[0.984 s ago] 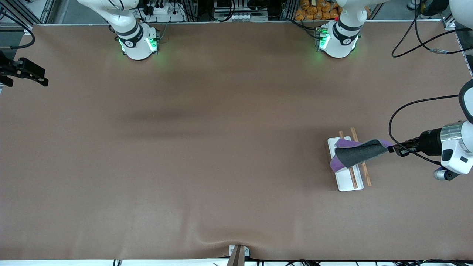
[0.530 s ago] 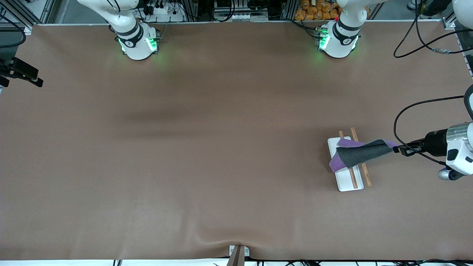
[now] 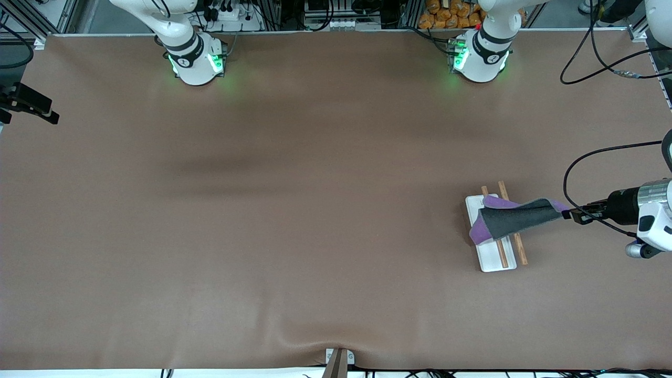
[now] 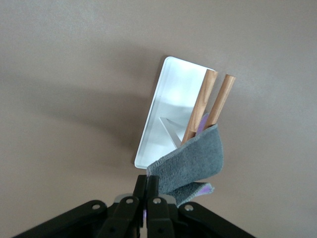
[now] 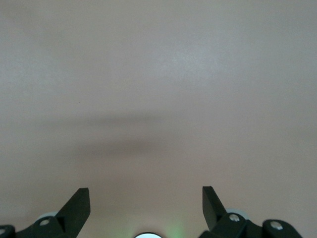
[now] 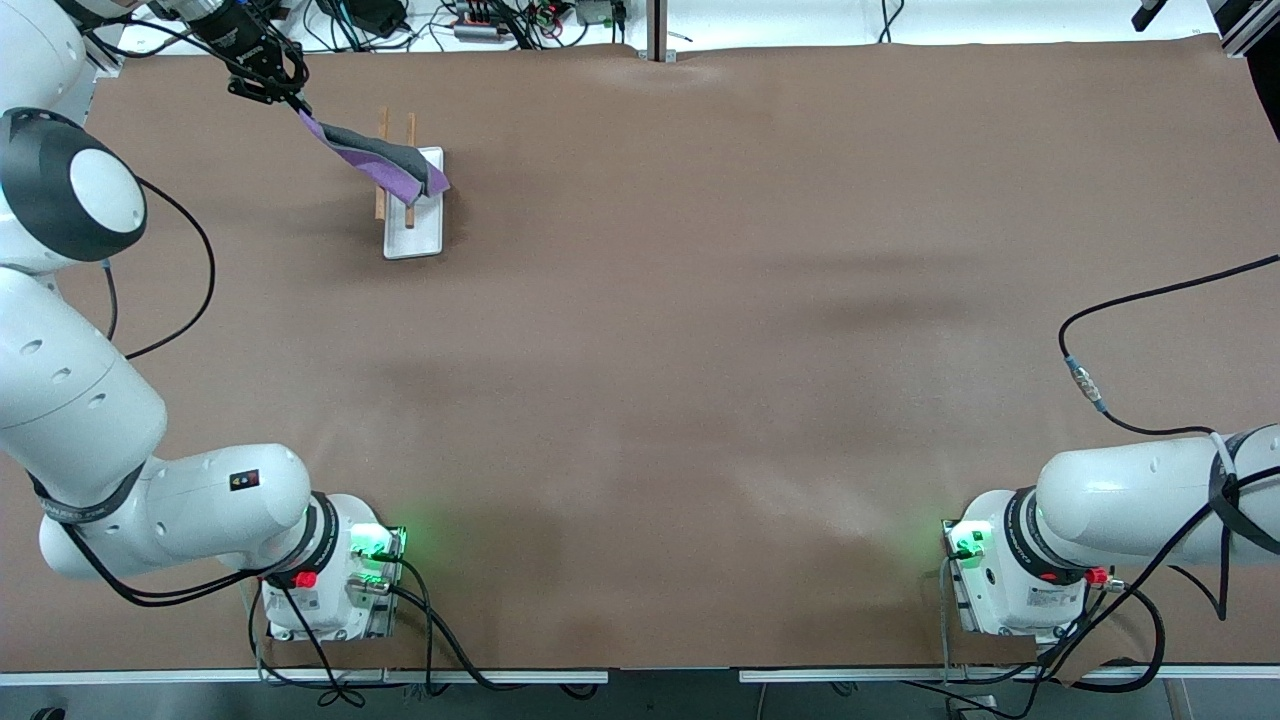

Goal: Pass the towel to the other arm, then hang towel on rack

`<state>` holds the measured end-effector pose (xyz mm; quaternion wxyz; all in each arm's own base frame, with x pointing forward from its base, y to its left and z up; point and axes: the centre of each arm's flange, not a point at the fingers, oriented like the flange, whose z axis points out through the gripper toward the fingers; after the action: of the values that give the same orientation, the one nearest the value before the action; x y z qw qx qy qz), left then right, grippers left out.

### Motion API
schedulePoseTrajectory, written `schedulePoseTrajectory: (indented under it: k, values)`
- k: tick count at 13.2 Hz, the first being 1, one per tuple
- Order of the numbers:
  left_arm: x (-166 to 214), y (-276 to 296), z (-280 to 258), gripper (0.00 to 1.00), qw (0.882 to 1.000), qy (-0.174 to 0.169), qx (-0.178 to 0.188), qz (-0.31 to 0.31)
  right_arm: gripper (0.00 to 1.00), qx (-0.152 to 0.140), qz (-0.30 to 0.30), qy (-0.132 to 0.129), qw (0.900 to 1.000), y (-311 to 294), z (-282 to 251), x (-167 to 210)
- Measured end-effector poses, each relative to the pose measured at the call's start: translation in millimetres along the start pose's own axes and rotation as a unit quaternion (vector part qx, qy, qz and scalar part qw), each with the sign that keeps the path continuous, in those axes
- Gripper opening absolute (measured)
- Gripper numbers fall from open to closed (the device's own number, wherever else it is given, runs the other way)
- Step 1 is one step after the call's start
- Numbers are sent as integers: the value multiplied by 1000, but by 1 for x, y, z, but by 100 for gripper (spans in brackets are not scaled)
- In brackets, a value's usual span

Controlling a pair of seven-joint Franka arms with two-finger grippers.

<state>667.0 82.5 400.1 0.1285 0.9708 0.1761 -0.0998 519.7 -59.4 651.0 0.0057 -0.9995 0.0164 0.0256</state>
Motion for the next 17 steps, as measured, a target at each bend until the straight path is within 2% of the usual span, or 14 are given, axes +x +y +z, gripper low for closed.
schedulePoseTrajectory:
  k: [3,4,5,10,13,15,17]
  values:
    - [6,-14,7,4,1000,-6,-2,14,100,1,4,-1,1000,4,1,1]
    - [7,-18,8,10,1000,-6,-2,15,100,2,4,-1,1000,4,1,1]
    - [8,-20,8,19,1000,-7,-3,15,100,2,4,-1,1000,4,2,1]
    - [8,-16,4,75,1000,-2,-4,18,100,2,4,4,1000,4,1,2]
    - [-2,-3,-27,100,999,23,-6,30,100,2,4,5,1000,4,1,2]
    - [-19,13,-59,100,998,49,1,47,100,2,4,5,1000,4,1,2]
    - [-38,32,-85,100,994,74,39,71,100,2,4,6,1000,5,0,2]
